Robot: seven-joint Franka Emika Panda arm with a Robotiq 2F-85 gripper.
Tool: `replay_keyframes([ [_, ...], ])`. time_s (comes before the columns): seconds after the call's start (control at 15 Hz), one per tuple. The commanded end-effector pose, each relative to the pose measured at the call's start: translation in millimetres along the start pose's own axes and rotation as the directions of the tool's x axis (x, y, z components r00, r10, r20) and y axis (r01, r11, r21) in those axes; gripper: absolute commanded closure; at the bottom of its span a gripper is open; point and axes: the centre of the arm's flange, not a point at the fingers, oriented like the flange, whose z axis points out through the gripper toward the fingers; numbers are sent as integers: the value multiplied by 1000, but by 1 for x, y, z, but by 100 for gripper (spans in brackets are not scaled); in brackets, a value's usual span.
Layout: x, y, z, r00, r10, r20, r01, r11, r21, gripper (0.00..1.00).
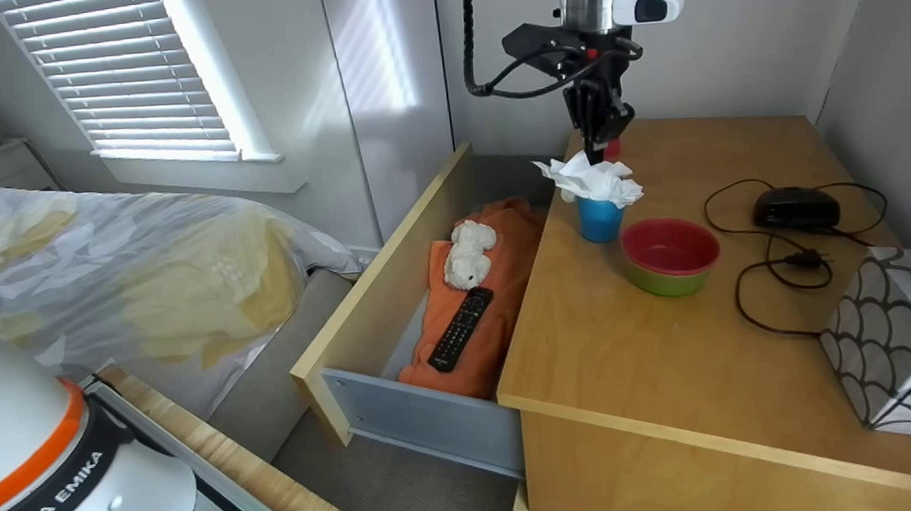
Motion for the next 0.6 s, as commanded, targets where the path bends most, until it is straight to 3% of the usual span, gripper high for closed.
replay_keyframes([
  [0.0,-11,5,2,1000,-9,-16,10,1000,18,100],
  [0.53,3,10,34,1000,-4,-24,4,1000,9,100],
])
